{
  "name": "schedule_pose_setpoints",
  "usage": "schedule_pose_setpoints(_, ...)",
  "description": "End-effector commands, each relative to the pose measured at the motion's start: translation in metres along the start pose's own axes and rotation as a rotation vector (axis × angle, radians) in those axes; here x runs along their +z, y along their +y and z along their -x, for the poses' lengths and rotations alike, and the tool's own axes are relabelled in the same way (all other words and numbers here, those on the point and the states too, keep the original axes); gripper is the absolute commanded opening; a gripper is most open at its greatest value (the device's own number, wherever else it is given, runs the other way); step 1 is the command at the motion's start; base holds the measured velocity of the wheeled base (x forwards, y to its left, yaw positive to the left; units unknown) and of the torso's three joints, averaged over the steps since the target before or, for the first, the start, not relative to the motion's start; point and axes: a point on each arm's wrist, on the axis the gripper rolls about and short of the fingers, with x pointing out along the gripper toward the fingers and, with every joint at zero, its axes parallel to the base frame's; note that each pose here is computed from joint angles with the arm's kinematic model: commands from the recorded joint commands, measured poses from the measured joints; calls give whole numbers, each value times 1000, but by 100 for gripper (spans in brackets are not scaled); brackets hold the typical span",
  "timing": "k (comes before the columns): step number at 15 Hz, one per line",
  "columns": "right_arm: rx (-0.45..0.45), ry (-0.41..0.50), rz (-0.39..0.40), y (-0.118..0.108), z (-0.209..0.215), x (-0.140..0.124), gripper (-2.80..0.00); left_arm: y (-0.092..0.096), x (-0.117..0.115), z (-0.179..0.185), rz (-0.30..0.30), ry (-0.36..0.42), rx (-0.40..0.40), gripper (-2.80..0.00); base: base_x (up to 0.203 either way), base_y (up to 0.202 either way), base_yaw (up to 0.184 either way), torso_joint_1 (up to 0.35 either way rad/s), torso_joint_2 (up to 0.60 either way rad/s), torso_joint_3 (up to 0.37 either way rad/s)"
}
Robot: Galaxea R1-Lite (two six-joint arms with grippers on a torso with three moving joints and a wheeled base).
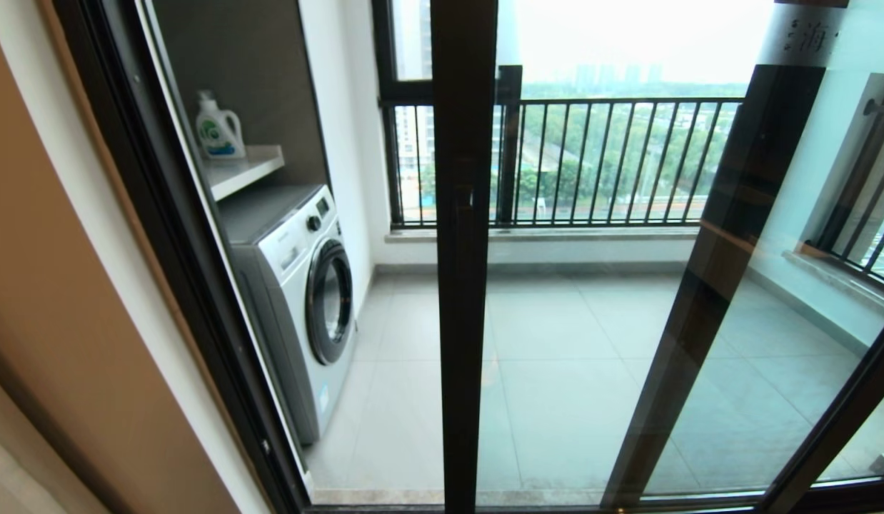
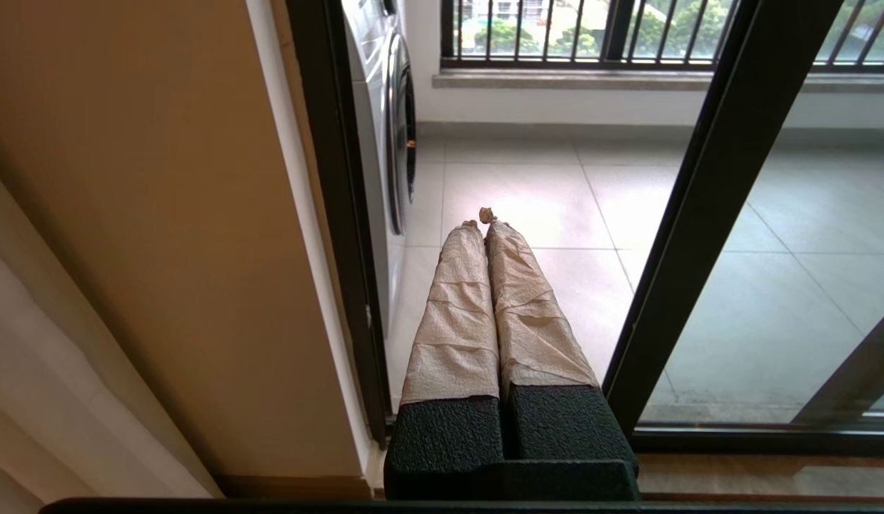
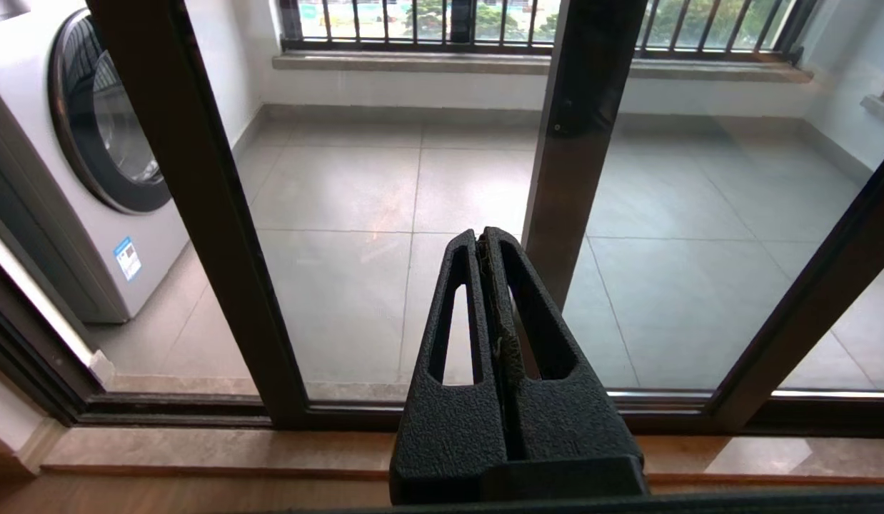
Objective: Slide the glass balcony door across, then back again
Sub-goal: Close the slid door
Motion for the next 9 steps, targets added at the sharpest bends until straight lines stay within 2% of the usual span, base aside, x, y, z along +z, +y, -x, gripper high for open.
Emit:
schedule_pose_setpoints(1,-2,3,-2,0,0,0,-280,0,0,0,0,2,0,-280,0,0,0,0,0,0)
schedule_pose_setpoints(9,-2,1,-3,0,0,0,-280,0,0,0,0,2,1,-280,0,0,0,0,0,0)
